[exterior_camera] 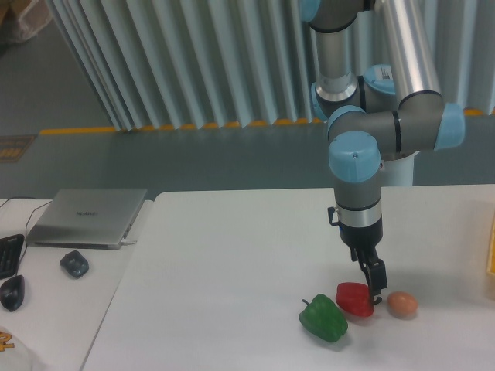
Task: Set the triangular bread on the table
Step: 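Raise the open gripper away from the red pepper toward the yellow tray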
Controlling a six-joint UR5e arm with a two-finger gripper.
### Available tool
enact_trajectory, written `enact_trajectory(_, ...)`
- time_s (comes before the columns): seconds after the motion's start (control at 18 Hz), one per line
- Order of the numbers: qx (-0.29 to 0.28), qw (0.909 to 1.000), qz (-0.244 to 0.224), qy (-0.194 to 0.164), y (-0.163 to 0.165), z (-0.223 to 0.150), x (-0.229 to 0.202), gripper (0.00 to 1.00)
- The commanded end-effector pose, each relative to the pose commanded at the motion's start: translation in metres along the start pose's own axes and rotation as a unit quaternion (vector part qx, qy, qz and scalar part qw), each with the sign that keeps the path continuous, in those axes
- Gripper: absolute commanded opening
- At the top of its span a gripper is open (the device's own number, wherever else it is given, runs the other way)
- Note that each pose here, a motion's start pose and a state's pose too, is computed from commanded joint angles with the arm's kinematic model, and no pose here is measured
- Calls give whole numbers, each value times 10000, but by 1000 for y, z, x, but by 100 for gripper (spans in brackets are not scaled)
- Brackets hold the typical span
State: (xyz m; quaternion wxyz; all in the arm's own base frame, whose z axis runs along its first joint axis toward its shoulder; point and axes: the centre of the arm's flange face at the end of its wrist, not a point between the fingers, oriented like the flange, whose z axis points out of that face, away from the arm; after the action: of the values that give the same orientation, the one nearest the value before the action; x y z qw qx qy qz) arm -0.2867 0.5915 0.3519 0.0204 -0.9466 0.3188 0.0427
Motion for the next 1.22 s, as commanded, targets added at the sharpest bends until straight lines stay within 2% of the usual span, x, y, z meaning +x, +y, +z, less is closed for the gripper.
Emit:
enact_trajectory(0.44,60,9999,-146,-54,11,-7,-6,100)
enact_trajectory(0.61,370,9990,-235,27,14,-6,-9,100)
enact_trajectory(1.22,368,9990,-250,2,19,2,-4,100)
